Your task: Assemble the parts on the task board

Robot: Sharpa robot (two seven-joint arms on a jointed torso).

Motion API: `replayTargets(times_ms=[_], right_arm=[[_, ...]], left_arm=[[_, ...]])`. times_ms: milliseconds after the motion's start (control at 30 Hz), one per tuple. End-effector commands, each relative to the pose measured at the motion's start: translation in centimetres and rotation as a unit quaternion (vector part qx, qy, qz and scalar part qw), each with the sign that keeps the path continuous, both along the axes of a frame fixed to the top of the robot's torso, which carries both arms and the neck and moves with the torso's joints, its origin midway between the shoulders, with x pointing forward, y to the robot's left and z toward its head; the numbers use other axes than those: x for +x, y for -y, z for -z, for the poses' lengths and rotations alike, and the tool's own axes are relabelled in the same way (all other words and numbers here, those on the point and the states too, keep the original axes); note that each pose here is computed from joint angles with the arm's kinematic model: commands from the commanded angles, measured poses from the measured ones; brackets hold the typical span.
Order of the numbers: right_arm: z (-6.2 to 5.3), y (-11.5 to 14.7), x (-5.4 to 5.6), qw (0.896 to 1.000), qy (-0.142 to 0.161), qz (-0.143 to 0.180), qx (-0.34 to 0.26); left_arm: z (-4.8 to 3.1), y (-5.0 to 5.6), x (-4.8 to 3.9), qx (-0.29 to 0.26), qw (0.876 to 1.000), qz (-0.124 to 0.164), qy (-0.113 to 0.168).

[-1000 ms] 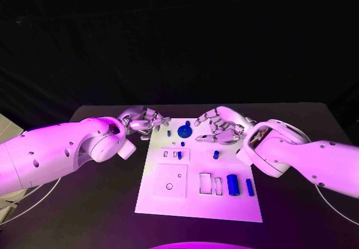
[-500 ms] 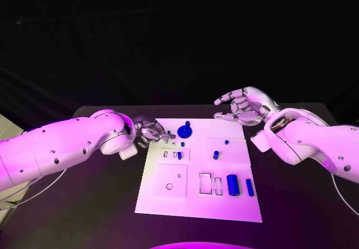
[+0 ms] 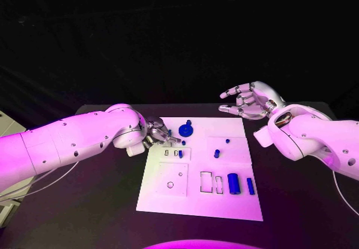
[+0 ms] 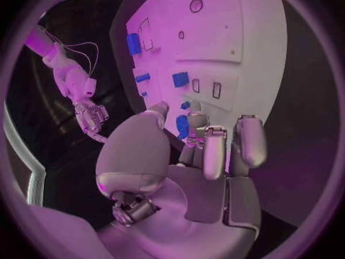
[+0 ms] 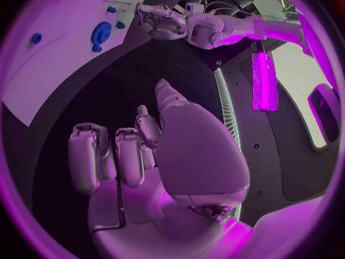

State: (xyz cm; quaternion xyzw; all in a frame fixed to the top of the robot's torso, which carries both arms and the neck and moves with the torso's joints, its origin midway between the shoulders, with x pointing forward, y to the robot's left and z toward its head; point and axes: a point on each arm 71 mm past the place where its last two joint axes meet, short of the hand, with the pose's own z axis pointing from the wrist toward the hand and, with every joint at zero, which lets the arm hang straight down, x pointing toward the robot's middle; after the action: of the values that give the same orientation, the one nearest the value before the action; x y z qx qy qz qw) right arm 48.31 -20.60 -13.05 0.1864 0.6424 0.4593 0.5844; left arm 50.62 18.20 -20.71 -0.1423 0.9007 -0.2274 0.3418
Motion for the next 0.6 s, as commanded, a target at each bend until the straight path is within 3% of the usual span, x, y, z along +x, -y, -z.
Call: replayTargets(times_ms=[33,600], right_arm=[[-0.1,0.0,0.1,1.0,0.001,0.002,0.007],[-0.2,-0.5,0.1,1.0,0.014,-0.004,-0.008]], left_arm=[[0.29,0.3,-0.23,0.029,0.999,0.017,-0.025],[0.82,2.4,-0.26,0.043,0.997,0.045,-0.054]])
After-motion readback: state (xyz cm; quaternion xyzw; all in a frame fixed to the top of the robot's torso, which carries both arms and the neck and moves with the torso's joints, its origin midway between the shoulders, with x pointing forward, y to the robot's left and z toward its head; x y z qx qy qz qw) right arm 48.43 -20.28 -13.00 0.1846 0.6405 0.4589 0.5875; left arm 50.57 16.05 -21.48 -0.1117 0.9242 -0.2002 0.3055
